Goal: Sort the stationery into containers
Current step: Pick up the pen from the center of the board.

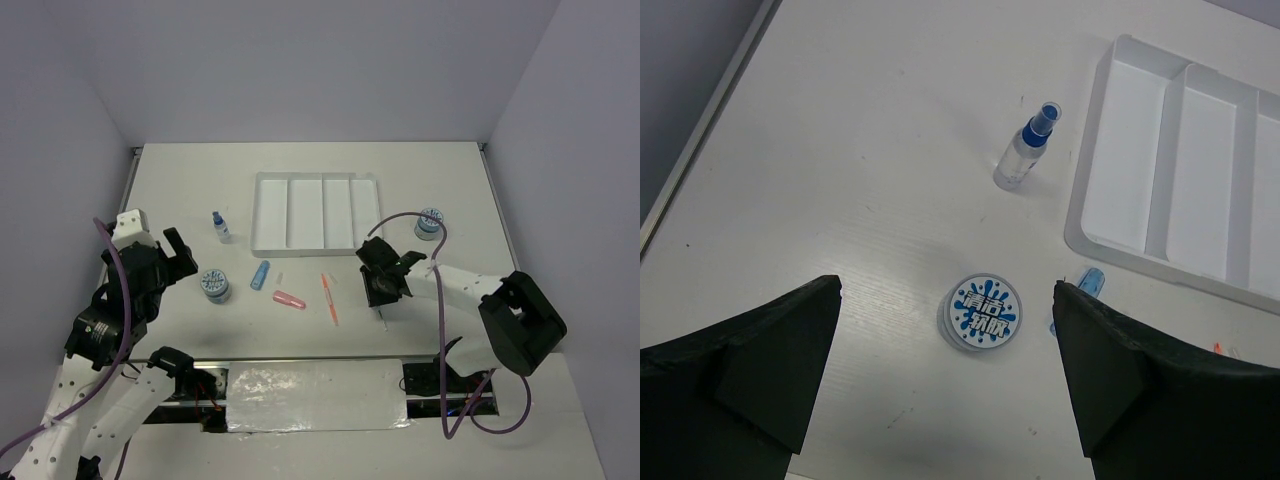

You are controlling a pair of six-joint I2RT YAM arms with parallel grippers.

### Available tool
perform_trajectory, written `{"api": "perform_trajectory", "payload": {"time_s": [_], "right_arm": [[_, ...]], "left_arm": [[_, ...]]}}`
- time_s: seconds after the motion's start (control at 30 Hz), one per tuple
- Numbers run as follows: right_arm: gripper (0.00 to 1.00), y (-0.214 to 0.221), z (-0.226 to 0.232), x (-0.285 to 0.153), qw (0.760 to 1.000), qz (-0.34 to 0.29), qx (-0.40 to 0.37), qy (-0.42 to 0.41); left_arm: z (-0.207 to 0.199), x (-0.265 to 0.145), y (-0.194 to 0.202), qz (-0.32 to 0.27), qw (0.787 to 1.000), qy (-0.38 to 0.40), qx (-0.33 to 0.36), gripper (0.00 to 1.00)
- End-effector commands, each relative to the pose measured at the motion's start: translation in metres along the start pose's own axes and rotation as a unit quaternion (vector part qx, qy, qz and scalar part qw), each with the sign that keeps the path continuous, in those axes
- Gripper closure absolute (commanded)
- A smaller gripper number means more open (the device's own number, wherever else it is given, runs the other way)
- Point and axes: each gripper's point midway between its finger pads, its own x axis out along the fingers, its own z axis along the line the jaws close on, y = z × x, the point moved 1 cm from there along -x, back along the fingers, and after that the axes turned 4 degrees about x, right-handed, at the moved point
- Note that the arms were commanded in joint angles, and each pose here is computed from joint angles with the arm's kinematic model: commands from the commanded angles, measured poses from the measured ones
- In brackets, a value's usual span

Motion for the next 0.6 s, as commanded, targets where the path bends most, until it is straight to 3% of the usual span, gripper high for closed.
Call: {"api": "perform_trajectory", "payload": {"time_s": [0.0, 0.07, 0.23, 0.37, 0.5, 0.57], "right_arm": [[0.67, -0.006, 0.012, 0.01, 1.0, -0.014, -0.003, -0.017], [0.69, -0.002, 0.012, 0.014, 1.0, -0.007, -0.005, -0.011], [1.0, 0.004, 0.018, 0.012, 1.0, -0.005, -0.008, -0.007], [1.0, -0.001, 0.039, -0.007, 0.999, -0.03, -0.017, -0.03], [1.0, -0.016, 0.049, -0.05, 0.995, -0.079, -0.007, -0.053], [1.0, -0.028, 0.05, -0.081, 0.991, -0.115, 0.001, -0.074]], "left_arm": [[-0.002, 0.001, -0.008, -0.018, 1.0, 0.006, 0.001, 0.01], [-0.002, 0.001, -0.008, -0.018, 1.0, 0.005, 0.001, 0.01], [-0.001, 0.001, -0.009, -0.016, 1.0, 0.002, -0.001, 0.01], [-0.009, 0.001, -0.01, 0.004, 1.0, 0.01, -0.006, 0.01], [-0.057, 0.002, -0.005, 0.055, 0.991, 0.113, -0.05, 0.01], [-0.073, 0.012, 0.007, 0.094, 0.985, 0.124, -0.071, 0.01]]}}
